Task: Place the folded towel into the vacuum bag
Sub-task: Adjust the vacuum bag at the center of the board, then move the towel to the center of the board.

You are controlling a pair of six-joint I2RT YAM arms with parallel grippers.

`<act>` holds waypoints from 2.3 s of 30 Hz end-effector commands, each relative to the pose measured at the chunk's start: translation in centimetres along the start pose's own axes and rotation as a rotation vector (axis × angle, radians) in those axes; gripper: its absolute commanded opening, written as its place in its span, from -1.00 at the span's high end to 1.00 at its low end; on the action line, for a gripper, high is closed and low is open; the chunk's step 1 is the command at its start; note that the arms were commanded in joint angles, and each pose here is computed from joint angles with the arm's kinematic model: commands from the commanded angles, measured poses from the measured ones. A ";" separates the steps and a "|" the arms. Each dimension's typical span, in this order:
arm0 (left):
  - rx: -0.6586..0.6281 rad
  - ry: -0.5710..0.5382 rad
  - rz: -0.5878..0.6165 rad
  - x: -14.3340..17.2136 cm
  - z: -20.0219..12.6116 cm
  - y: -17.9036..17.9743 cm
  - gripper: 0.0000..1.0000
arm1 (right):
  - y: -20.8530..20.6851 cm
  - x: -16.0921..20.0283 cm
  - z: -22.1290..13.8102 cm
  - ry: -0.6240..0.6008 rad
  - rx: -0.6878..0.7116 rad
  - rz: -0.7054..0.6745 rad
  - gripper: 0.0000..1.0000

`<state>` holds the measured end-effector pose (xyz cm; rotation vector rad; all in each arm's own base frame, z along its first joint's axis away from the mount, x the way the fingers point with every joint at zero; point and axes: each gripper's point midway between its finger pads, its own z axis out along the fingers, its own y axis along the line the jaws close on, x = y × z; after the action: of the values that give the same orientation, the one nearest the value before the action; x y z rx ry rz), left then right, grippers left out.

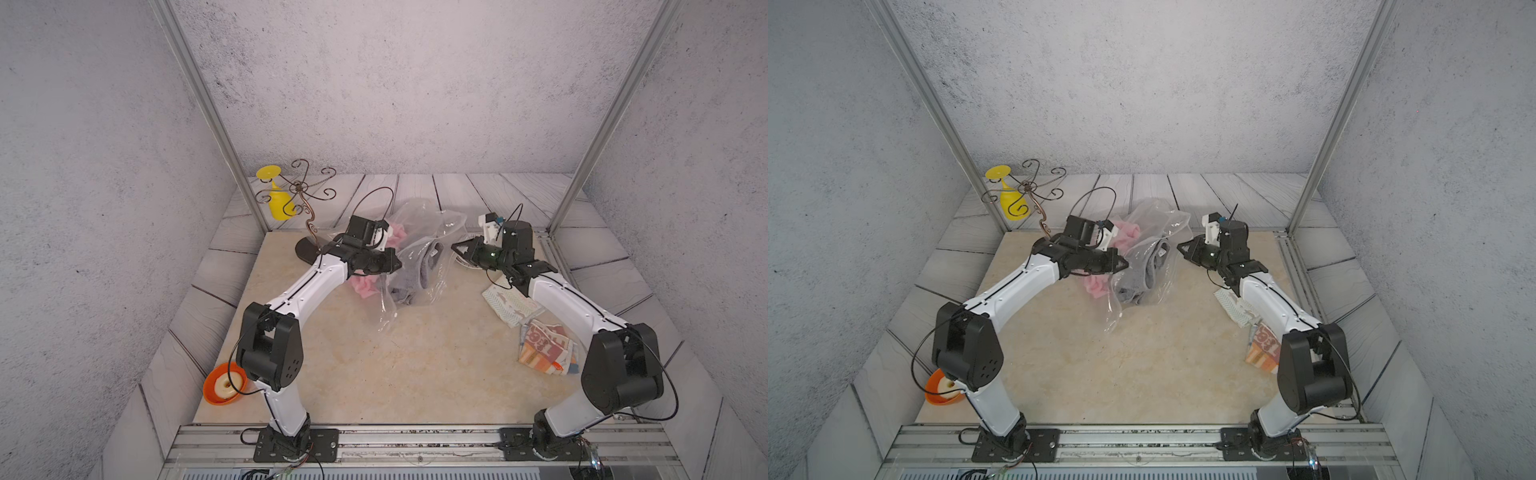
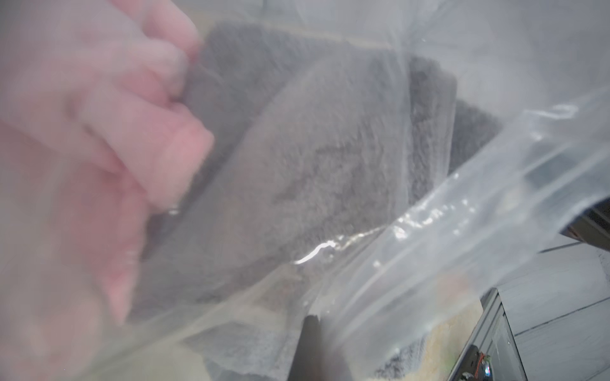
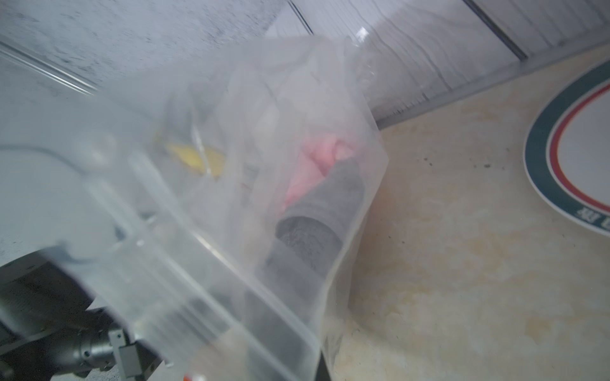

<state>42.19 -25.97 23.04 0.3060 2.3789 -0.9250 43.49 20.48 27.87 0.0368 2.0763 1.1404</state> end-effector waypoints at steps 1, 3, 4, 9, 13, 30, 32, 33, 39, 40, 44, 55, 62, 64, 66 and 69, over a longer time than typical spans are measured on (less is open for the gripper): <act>0.110 -0.176 0.115 -6.5 -7.2 -3.5 1.00 | 5.2 -4.0 -3.5 -0.106 -0.044 -0.170 1.00; 0.160 -0.193 0.185 -8.2 -9.5 -6.0 1.00 | 6.2 -5.1 -4.2 -0.126 -0.029 -0.229 1.00; 0.191 -0.197 0.215 -8.7 -10.5 -7.3 1.00 | 6.4 -5.5 -4.4 -0.134 -0.021 -0.248 1.00; 0.389 -0.260 0.258 -10.8 -14.4 -12.3 1.00 | 5.1 -6.0 -4.3 -0.120 0.068 -0.251 1.00; 0.308 -0.238 0.210 -10.2 -12.0 -10.2 1.00 | 0.9 -4.7 -3.5 -0.059 0.233 -0.174 1.00; 0.095 -0.015 -0.108 2.9 3.8 -1.0 1.00 | -16.9 3.0 -11.9 -0.053 0.779 0.368 -0.25; 0.073 -0.009 -0.117 3.0 4.2 -0.5 1.00 | -18.2 3.4 -13.2 -0.097 0.801 0.413 -0.43; 0.068 -0.007 -0.120 3.1 4.4 -0.3 1.00 | -18.8 3.7 -13.8 -0.102 0.828 0.428 -0.47; 0.083 0.004 -0.127 3.1 4.7 -0.4 1.00 | -23.3 5.9 -15.5 -0.066 1.005 0.481 -0.53; 0.085 0.004 -0.125 3.1 4.6 -0.5 1.00 | -24.0 6.2 -15.2 -0.041 1.024 0.481 -0.53; 0.065 0.001 -0.113 2.9 4.2 -0.4 1.00 | -26.9 7.6 -13.8 0.049 1.082 0.476 -0.51; -0.058 -0.033 -0.167 2.6 3.0 3.2 1.00 | -27.6 15.2 -8.0 0.294 0.964 0.505 -0.42; -0.063 -0.025 -0.181 2.6 3.5 3.6 1.00 | -22.1 19.1 -4.0 0.508 0.811 0.344 -0.41; -0.066 -0.025 -0.186 2.7 3.5 3.7 1.00 | -21.4 19.0 -4.0 0.506 0.792 0.346 -0.41; -0.071 -0.026 -0.187 2.7 3.5 3.8 1.00 | -21.0 17.8 -4.6 0.468 0.809 0.325 -0.43; -0.076 -0.028 -0.186 2.7 3.4 3.9 1.00 | -20.3 14.5 -5.9 0.375 0.852 0.276 -0.47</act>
<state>42.59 -26.02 17.48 0.0648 2.4335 -0.9442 36.50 10.71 4.20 0.5481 2.8253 0.3973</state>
